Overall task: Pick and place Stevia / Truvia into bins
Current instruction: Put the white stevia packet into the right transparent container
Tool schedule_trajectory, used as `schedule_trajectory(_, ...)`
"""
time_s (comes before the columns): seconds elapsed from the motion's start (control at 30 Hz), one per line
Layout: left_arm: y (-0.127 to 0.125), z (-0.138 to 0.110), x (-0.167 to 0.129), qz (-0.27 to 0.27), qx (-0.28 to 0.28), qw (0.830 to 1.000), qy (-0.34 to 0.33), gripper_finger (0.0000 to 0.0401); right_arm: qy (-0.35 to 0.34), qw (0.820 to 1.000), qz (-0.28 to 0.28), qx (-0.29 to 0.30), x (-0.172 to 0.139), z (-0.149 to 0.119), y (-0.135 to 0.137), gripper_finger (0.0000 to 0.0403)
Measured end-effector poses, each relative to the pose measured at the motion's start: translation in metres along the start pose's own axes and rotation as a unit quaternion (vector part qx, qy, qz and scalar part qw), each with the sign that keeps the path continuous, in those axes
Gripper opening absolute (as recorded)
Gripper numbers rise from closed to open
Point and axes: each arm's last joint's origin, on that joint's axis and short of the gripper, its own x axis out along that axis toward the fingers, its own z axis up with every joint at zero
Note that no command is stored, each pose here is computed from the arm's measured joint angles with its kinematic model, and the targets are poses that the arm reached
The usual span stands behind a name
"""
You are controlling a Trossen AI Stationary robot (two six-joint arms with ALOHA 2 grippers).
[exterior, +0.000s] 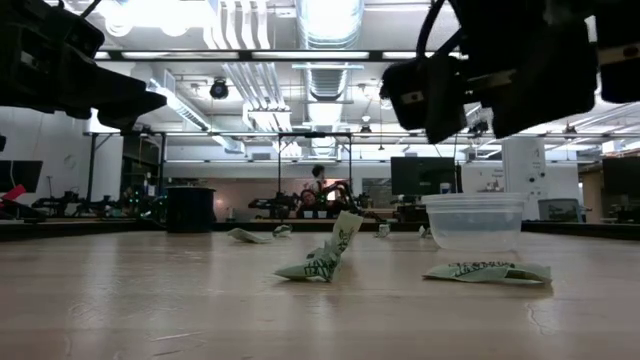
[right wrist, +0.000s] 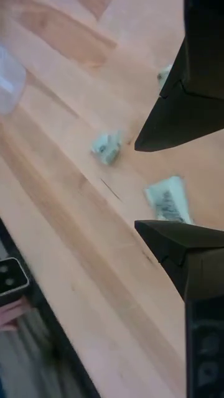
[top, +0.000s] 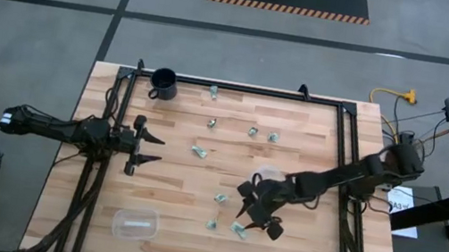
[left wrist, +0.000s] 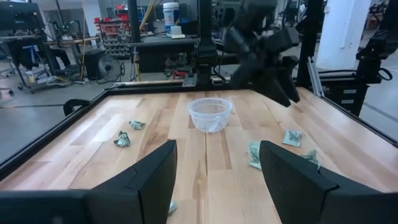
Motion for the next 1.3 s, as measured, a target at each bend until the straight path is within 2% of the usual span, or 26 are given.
schedule_trajectory(0.3,0.000,0.000,0.000,0.000,0.000,1.000,-0.001,0.0212,0.107,0.993,0.043,-0.003,0.011,0.011,-0.005,0.0183)
schedule_trajectory(0.53,0.000,0.000,0.000,0.000,0.000,1.000,0.001,0.0212,0.145,0.985,0.079,-0.046,0.027,0.025,0.000,0.0183)
schedule_trajectory(0.67,0.000,0.000,0.000,0.000,0.000,1.000,0.003,0.0212,0.173,0.979,0.078,-0.069,0.039,0.031,0.002,0.0183)
schedule_trajectory(0.97,0.000,0.000,0.000,0.000,0.000,1.000,0.003,0.0212,0.237,0.964,0.094,-0.080,0.074,0.014,0.004,0.0183)
schedule_trajectory(1.3,0.000,0.000,0.000,0.000,0.000,1.000,0.003,0.0212,0.256,0.958,0.106,-0.078,0.093,-0.002,0.003,0.0183)
